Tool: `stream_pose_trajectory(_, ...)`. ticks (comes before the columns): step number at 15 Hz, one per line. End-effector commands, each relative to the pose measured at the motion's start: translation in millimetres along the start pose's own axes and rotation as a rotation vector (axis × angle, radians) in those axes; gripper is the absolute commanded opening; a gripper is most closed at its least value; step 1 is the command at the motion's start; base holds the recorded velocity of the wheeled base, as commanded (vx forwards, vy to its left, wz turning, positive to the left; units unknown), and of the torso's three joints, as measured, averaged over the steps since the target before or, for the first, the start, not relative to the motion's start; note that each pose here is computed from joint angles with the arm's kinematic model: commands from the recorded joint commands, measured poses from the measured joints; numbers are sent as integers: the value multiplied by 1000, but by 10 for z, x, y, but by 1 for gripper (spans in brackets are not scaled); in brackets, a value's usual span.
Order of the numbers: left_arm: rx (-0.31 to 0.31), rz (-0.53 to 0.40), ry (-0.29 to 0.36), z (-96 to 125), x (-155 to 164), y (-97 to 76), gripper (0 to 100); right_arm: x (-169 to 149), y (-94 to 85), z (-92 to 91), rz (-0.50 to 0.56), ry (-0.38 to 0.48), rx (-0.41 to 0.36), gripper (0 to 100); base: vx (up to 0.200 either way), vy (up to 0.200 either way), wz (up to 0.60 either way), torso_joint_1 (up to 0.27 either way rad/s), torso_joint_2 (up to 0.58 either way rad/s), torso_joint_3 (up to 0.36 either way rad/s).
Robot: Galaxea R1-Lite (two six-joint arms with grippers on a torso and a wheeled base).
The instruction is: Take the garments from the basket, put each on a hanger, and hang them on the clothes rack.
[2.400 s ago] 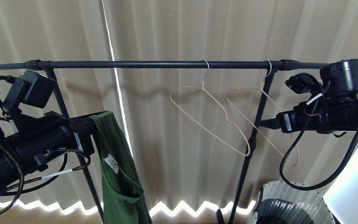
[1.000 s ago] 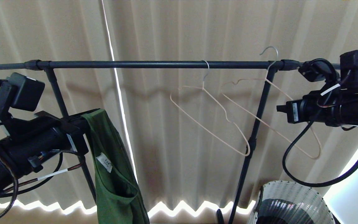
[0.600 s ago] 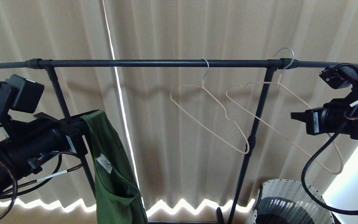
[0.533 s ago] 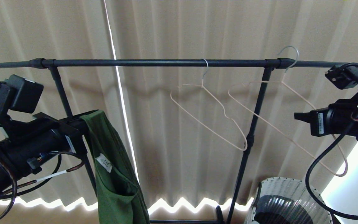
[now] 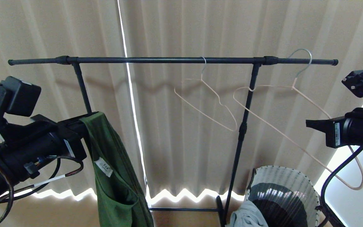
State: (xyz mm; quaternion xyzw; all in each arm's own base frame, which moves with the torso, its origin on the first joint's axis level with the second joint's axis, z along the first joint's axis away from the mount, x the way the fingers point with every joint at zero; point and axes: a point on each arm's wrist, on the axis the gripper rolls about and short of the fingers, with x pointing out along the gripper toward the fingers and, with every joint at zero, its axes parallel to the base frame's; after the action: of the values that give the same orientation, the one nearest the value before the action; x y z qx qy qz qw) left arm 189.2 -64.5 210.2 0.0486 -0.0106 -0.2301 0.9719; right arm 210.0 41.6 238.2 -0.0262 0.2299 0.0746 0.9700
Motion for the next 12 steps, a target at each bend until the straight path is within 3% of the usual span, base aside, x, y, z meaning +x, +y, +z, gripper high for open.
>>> stream_pose_trajectory(1, 3, 0, 3, -9, -8, -2, 0, -72, -2, -34, 0, -9, -1, 0, -200, 0, 0, 2, 2, 7)
stream_pose_trajectory(5, 14, 8, -30, 77, -24, 5, 0, -204, 23, -103, 14, -23, -14, 0, 0, 0, 0, 0, 0, 0)
stream_pose_trajectory(7, 58, 19, -25, 117, -30, 13, 0, -260, 24, -181, 16, -29, -26, 0, 0, 0, 0, 0, 0, 0)
stream_pose_trajectory(9, 96, 93, 34, 191, -23, 29, 0, -253, 47, -218, 28, -81, -30, 0, 0, 0, 0, 0, 0, 0)
stream_pose_trajectory(12, 87, 115, 132, 380, 22, 13, 0, -223, 116, -170, 70, -166, -38, 0, 0, 0, 0, 0, 0, 0)
